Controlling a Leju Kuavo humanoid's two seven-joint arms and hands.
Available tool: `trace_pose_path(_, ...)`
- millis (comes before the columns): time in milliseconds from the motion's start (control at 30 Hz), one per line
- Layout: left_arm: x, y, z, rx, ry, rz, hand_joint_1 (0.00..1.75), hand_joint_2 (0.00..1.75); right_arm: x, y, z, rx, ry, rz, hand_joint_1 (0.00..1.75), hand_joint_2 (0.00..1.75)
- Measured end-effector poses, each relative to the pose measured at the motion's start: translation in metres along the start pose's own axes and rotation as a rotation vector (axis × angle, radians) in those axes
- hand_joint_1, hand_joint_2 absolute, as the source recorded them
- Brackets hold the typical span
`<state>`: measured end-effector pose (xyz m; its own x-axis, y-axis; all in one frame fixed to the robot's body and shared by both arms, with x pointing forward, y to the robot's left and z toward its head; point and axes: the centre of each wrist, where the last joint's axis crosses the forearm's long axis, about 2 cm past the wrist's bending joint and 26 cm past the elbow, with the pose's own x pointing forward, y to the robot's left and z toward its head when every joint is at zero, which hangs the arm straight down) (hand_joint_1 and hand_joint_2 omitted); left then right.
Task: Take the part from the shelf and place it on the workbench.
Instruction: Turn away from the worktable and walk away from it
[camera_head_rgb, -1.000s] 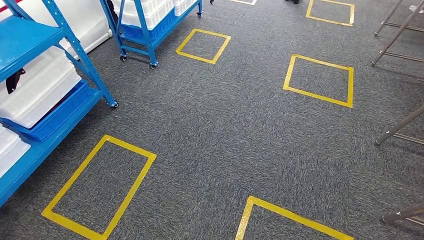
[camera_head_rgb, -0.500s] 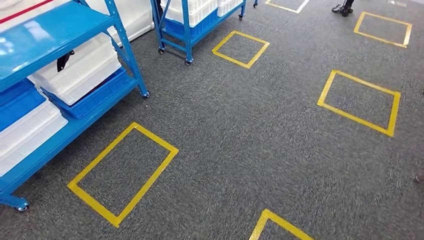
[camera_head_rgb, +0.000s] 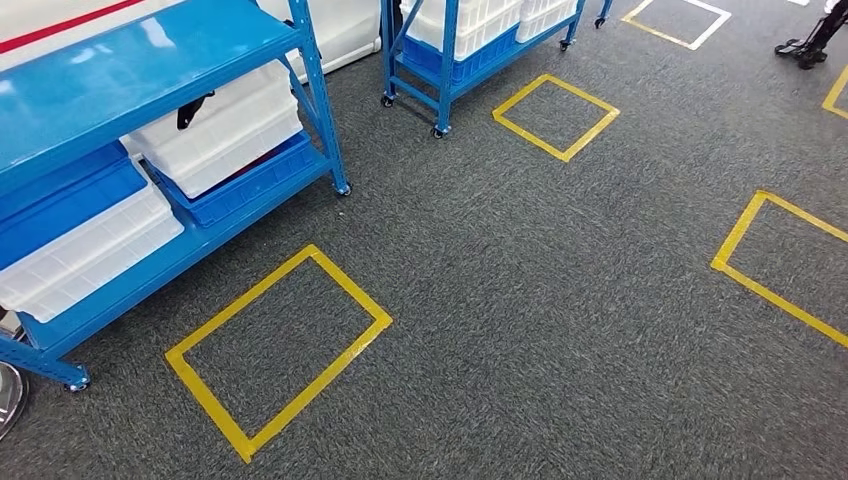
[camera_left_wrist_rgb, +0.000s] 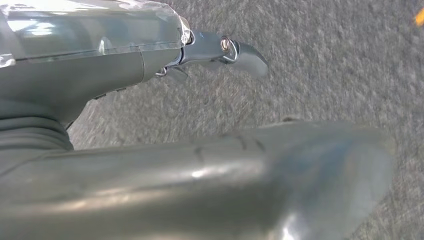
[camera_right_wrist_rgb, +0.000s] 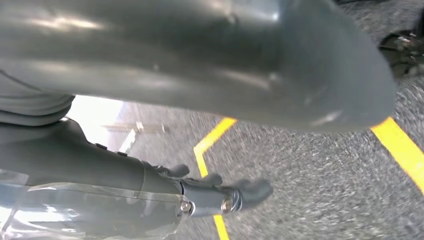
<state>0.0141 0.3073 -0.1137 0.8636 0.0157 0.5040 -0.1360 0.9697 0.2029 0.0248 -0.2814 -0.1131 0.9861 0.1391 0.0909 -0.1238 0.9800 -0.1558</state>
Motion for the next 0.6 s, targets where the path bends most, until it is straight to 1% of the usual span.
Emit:
trace_pose_path(133, 0.003, -0.001, -0.001, 0.002, -0.003, 0.006, 0.00, 0.00, -0.005, 0.001, 0.000, 0.003, 0.015, -0.014, 0.00, 0.00)
trace_pose_path(300, -0.001, 0.000, 0.001, 0.013, -0.001, 0.006, 0.00, 0.00, -0.002, 0.000, 0.000, 0.004, 0.003, -0.013, 0.00, 0.00)
trace_pose_path(433, -0.001, 0.001, 0.000, 0.019, -0.007, 0.001, 0.00, 0.00, -0.006, 0.005, 0.001, 0.013, 0.008, 0.004, 0.00, 0.00)
trace_pose_path(600, 0.005, -0.001, -0.002, 0.014, -0.023, -0.001, 0.00, 0.00, 0.005, 0.003, 0.000, 0.013, -0.010, 0.004, 0.00, 0.00)
